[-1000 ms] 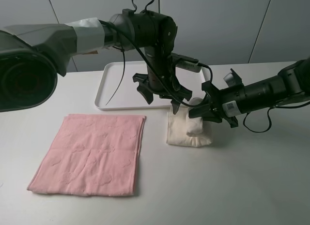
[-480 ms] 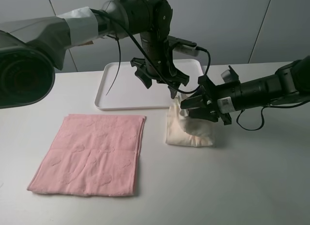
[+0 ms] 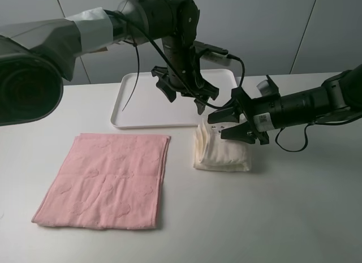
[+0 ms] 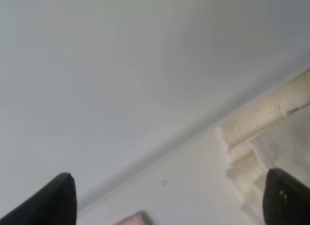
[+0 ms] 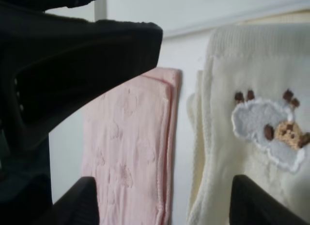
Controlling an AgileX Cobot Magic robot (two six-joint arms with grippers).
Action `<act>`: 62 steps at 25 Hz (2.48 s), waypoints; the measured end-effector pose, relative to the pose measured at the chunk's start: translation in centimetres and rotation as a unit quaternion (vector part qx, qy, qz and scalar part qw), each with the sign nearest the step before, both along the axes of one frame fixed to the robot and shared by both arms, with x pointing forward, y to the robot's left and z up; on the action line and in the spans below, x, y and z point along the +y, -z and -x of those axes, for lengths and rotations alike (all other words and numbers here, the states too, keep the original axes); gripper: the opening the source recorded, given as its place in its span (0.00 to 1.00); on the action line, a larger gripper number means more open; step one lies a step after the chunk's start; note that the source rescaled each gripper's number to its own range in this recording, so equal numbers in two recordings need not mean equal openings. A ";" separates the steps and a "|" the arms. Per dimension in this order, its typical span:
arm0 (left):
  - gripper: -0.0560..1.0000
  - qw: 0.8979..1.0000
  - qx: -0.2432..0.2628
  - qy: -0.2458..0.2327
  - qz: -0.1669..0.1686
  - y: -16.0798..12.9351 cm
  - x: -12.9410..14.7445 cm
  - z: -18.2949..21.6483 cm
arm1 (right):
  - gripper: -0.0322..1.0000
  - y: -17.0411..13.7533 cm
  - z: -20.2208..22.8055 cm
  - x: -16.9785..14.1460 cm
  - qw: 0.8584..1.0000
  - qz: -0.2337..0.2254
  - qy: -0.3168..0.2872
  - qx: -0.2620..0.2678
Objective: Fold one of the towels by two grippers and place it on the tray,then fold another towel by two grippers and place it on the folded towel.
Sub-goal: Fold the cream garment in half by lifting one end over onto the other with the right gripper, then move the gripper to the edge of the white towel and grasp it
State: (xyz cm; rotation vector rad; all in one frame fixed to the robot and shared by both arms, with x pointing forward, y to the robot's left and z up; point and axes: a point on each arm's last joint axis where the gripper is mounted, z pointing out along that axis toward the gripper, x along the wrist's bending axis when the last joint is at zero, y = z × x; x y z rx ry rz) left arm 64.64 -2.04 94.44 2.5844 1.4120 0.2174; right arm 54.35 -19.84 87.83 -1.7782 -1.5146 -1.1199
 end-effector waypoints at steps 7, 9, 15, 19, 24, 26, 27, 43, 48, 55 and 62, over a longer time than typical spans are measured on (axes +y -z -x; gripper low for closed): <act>0.98 1.000 0.003 0.000 0.003 0.0 0.8 -0.6 | 0.63 -1.6 -0.7 -5.3 0.998 0.021 0.051 -0.022; 0.98 1.000 0.003 0.006 0.002 0.0 0.8 -0.6 | 0.63 -1.7 -0.6 -6.6 0.997 0.046 0.057 -0.020; 0.98 0.999 0.027 0.017 0.034 0.0 0.5 -0.4 | 0.63 -0.8 0.1 -7.5 0.994 0.109 0.023 -0.002; 0.98 0.997 0.043 0.018 0.057 0.0 0.5 -0.4 | 0.63 -0.1 0.2 -7.3 0.994 0.108 0.023 0.015; 0.98 0.997 0.042 0.024 0.058 -0.1 0.6 -0.4 | 0.63 1.1 0.4 -5.8 0.992 0.119 0.002 0.030; 0.98 0.997 0.039 0.030 0.059 -0.5 0.6 -0.4 | 0.63 1.6 0.4 -5.1 0.991 0.126 -0.004 0.034; 0.98 0.997 0.036 0.030 0.060 -0.8 0.6 -0.4 | 0.63 1.7 0.4 -5.0 0.991 0.130 -0.005 0.035; 0.98 0.996 0.028 0.034 0.078 -2.6 0.6 -0.1 | 0.63 2.1 0.3 -2.9 0.990 0.140 -0.001 0.031; 0.98 0.995 0.017 0.038 0.088 -4.1 0.7 0.2 | 0.62 2.2 0.2 -3.0 0.988 0.150 0.003 0.029; 0.98 0.995 0.019 0.046 0.087 -4.4 0.9 0.5 | 0.62 2.3 0.2 -3.0 0.988 0.152 0.005 0.029; 0.98 0.997 0.041 0.056 0.041 -2.5 1.9 1.2 | 0.62 2.3 0.2 -3.0 0.988 0.154 0.004 0.030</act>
